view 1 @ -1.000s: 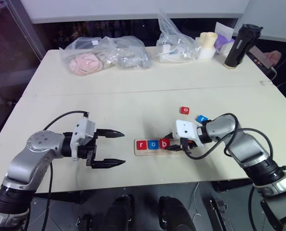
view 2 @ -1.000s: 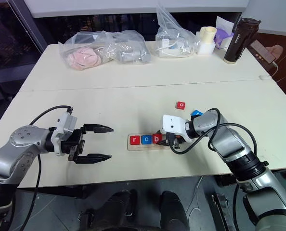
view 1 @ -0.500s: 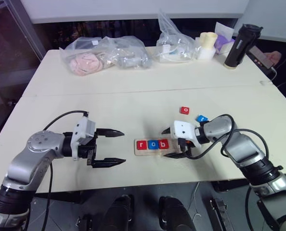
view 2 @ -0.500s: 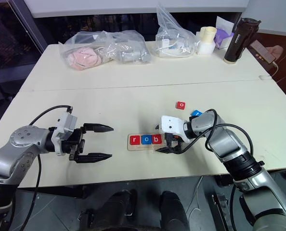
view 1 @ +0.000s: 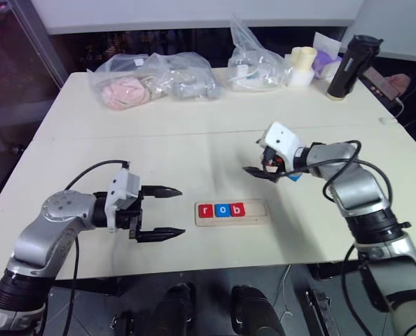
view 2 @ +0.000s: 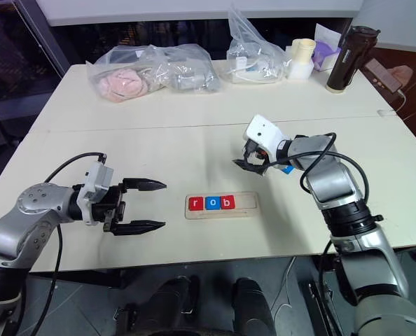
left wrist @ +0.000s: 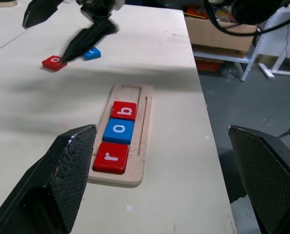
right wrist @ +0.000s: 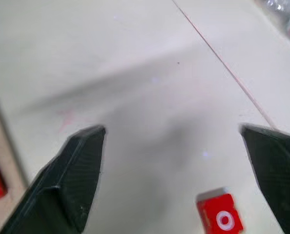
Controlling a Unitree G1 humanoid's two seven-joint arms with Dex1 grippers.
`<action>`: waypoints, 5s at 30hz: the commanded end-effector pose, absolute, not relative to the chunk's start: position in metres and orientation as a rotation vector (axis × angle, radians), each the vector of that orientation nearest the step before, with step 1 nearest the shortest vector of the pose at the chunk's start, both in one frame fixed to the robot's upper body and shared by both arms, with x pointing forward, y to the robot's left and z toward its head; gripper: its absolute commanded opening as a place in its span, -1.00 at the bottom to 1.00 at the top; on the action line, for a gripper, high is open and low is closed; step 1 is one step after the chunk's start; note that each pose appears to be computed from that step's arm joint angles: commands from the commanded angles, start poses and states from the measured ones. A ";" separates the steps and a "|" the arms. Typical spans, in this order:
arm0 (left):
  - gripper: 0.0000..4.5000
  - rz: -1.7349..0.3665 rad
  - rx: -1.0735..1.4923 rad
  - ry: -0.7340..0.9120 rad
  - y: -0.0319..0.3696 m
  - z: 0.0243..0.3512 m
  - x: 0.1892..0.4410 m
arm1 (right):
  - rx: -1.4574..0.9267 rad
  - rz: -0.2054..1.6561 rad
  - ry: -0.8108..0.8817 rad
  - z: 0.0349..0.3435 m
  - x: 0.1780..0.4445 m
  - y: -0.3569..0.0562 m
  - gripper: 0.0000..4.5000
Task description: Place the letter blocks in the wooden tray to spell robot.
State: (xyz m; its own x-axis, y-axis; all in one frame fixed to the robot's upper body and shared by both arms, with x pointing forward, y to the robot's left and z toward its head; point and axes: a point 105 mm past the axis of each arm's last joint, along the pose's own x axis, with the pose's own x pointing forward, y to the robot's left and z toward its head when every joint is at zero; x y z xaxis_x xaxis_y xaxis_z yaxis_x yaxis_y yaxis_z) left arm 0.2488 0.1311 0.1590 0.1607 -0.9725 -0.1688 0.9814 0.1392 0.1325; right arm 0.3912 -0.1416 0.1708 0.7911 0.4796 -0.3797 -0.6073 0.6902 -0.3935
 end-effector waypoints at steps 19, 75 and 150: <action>1.00 -1.455 0.255 -0.007 0.124 0.169 0.247 | -0.112 0.020 0.451 0.139 0.418 -0.151 0.97; 1.00 -1.468 0.272 -0.029 0.119 0.166 0.258 | -0.243 0.079 0.598 0.119 0.275 -0.207 0.96; 1.00 -1.431 0.279 -0.044 0.117 0.171 0.260 | -0.781 1.311 0.374 0.125 0.303 -0.141 -0.49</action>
State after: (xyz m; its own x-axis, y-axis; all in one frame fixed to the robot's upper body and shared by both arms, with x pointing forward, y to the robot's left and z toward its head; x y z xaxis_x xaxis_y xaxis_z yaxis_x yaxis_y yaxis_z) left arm 0.2639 0.1169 0.1612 0.1478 -0.9769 -0.1544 0.9765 0.1194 0.1794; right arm 0.3001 -0.1446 0.1159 0.2324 0.7077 -0.6672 -0.9624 0.0681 -0.2629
